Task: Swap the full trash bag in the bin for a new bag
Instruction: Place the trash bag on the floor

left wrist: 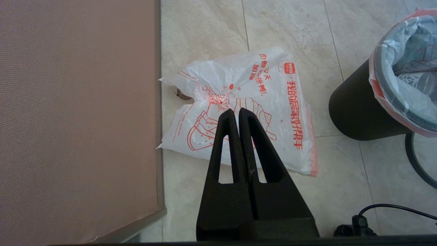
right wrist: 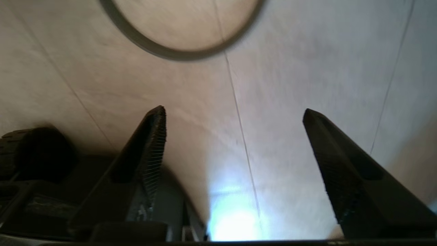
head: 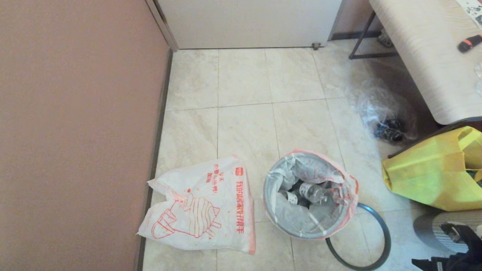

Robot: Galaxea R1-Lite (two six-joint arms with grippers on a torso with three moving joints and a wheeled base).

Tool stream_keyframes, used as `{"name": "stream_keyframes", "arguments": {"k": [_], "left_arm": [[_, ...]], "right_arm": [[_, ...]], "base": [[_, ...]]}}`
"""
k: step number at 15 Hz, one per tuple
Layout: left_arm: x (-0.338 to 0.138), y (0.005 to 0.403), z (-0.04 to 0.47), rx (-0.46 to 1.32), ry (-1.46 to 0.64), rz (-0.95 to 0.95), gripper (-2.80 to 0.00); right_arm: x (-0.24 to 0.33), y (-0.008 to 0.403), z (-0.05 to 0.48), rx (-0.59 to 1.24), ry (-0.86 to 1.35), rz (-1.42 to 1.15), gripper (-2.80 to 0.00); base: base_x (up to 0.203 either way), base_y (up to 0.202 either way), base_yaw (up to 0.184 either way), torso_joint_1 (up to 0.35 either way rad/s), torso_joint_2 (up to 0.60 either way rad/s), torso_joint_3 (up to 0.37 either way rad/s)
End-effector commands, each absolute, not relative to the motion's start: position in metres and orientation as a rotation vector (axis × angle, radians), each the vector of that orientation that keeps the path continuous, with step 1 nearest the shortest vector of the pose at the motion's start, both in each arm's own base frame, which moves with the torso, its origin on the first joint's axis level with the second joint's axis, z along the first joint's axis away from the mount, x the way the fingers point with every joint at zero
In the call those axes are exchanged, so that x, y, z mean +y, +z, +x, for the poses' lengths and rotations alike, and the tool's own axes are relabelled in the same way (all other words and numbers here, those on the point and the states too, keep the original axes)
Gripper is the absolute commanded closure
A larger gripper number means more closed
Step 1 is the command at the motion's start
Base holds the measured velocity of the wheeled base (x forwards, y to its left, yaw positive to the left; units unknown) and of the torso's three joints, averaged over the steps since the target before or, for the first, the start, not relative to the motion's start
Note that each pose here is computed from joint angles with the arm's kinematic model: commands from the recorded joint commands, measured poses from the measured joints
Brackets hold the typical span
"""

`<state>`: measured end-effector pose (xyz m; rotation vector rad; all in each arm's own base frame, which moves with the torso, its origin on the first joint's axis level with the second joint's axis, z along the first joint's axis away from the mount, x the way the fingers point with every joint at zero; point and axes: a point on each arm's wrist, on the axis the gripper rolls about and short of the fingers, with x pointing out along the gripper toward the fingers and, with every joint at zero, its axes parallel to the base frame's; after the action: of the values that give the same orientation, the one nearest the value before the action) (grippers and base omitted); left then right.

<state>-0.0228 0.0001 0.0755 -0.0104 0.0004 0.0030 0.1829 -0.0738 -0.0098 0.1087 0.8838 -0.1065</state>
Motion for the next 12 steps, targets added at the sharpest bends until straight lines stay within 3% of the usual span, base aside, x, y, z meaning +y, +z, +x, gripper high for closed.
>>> {"name": "stream_keyframes", "arguments": {"k": [1,9,10,12], "left_arm": [[0.000,0.075,-0.023,0.000,0.003,-0.011,0.00],[0.000,0.075,-0.023,0.000,0.003,-0.011,0.00],[0.000,0.075,-0.023,0.000,0.003,-0.011,0.00],[0.000,0.075,-0.023,0.000,0.003,-0.011,0.00]], "right_arm": [[-0.065,-0.006,0.181,0.852,-0.076,0.081,-2.80],[-0.033,0.022,0.209,0.611,0.067,-0.043,-2.80],[-0.030,0.024,0.215,0.587,0.062,-0.062,0.00],[-0.025,0.030,0.232,0.527,0.065,-0.089,0.00]], "base": [[0.000,0.000,0.000,0.000,0.00,0.000],[0.000,0.000,0.000,0.000,0.00,0.000],[0.000,0.000,0.000,0.000,0.00,0.000],[0.000,0.000,0.000,0.000,0.00,0.000]]}}
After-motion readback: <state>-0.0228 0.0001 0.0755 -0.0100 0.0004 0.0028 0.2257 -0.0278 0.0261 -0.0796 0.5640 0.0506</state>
